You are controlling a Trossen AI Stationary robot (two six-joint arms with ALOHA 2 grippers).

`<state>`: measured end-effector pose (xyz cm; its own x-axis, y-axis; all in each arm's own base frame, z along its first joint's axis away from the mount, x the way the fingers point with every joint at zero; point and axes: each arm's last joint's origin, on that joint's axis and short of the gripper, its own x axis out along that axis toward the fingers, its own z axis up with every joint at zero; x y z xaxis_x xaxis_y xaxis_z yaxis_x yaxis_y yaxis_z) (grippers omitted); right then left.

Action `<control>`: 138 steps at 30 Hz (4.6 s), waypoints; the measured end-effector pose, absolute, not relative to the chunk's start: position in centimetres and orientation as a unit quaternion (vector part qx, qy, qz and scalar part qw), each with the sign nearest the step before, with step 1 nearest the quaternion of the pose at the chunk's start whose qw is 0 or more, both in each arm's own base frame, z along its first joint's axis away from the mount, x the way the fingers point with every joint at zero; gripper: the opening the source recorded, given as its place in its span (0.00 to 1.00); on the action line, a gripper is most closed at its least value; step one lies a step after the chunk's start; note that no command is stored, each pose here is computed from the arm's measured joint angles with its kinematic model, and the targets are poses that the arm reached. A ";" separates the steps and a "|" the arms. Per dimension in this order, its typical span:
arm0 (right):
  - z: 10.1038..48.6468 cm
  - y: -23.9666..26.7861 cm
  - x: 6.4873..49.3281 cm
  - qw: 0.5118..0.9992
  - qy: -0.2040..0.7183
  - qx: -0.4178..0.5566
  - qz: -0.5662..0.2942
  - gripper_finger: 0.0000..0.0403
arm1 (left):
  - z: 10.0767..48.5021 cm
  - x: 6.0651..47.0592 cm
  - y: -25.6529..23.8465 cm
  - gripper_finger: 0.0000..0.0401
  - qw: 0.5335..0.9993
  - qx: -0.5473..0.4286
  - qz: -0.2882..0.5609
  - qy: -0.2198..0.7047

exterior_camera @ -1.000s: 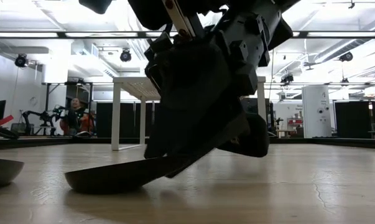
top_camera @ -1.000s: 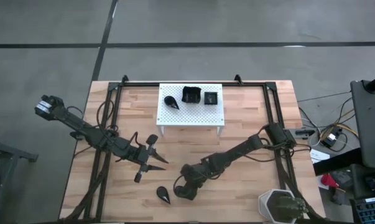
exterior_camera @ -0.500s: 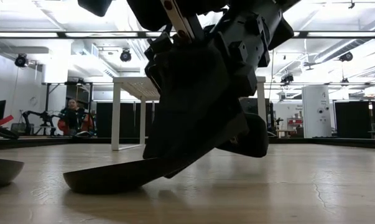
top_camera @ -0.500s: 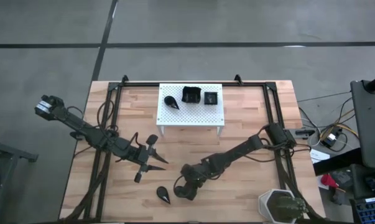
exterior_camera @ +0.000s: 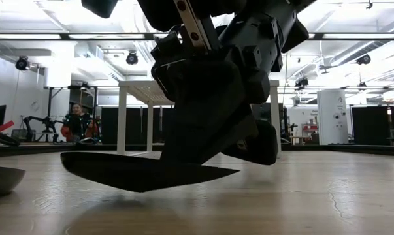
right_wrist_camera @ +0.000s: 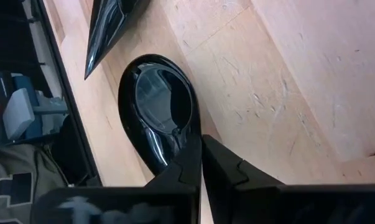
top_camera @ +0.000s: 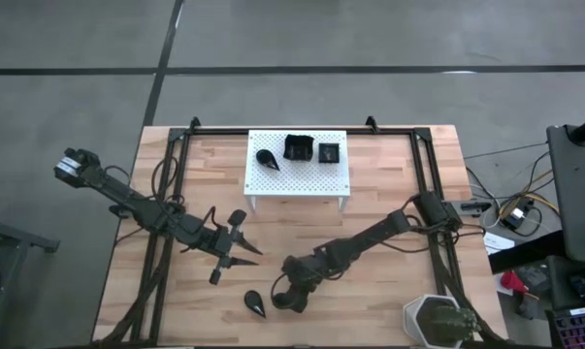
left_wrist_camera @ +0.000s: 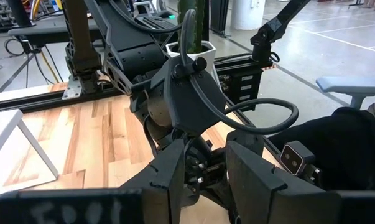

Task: Pick & Place Mini shaped plates
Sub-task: Stack the drop shaped plate on top of the drop shaped plate on the shelf

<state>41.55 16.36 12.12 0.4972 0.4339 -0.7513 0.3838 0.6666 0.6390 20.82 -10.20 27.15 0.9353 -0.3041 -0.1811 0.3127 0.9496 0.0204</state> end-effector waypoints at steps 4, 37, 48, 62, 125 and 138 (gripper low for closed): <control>12.7 15.7 41.9 0.766 0.498 0.406 0.031 0.02 | 27.1 20.8 -10.2 0.28 0.983 0.024 -0.160 0.089; 18.6 8.8 43.4 0.730 0.565 0.377 0.078 0.02 | 26.2 19.6 -12.4 0.28 0.955 0.011 -0.245 0.169; 19.1 8.6 43.1 0.698 0.579 0.409 0.102 0.02 | 26.1 19.5 -12.5 0.28 0.954 0.010 -0.244 0.174; 19.7 5.1 43.6 0.673 0.566 0.466 0.102 0.02 | 24.7 22.2 -14.0 0.28 0.952 0.048 -0.211 0.217; 20.6 5.0 45.0 0.715 0.494 0.490 0.070 0.02 | 24.7 25.9 -14.3 0.30 0.937 0.057 -0.093 0.332; 20.8 4.7 45.2 0.718 0.482 0.498 0.069 0.02 | 24.3 26.2 -14.1 0.30 0.937 0.049 -0.086 0.334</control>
